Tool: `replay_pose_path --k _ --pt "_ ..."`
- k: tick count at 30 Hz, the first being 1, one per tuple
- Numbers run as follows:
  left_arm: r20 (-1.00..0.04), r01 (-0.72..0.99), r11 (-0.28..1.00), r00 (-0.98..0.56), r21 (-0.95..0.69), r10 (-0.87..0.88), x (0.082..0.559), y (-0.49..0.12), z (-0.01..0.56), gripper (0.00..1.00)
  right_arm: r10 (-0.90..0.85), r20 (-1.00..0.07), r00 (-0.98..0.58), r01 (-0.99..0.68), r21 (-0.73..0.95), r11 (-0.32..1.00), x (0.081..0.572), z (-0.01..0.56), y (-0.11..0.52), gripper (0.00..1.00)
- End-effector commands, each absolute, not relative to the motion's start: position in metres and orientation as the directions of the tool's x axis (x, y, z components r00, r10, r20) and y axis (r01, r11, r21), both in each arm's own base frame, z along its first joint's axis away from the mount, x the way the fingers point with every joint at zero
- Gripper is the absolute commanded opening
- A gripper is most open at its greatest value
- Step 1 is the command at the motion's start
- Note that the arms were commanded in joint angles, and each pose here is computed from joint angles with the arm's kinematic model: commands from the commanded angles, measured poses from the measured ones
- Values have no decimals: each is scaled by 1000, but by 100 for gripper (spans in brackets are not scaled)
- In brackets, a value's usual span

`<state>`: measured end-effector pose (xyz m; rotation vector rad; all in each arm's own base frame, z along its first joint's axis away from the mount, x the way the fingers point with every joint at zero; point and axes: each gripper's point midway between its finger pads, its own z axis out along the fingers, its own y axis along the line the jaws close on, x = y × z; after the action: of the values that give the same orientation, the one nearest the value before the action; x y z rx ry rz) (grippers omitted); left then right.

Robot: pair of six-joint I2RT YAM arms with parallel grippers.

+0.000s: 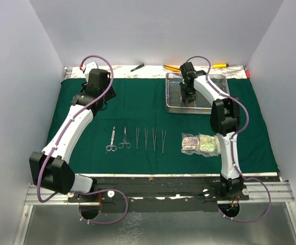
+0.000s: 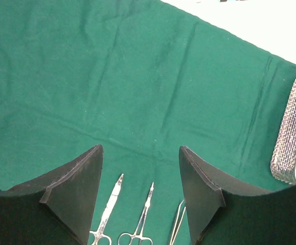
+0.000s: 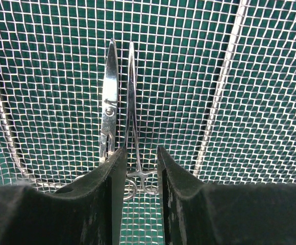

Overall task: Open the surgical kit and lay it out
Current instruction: Pick up the medical item from the container.

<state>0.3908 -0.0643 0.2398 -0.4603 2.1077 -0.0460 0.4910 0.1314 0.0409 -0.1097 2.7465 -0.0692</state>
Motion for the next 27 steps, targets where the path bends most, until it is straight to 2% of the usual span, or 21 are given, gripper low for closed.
replay_pose_path --k 1,12,17,21,27 --pt "-816 -275 935 -472 -224 -334 399 -69 251 63 -106 -382 -918 -102 -30 994 499 28 135 34" --pt "-819 -270 940 -476 -209 -319 398 -68 250 63 -106 -314 -943 -107 -13 994 487 -5 132 32" --pt "-820 -271 940 -477 -206 -317 397 -67 250 63 -84 -298 -951 -45 -135 990 485 -7 108 25" --pt "-819 -271 941 -480 -203 -315 397 -67 248 63 -72 -356 -932 -3 -191 982 491 12 97 23" --pt "-817 -271 941 -483 -201 -314 397 -67 247 63 -63 -463 -884 -24 -89 996 507 52 114 23"
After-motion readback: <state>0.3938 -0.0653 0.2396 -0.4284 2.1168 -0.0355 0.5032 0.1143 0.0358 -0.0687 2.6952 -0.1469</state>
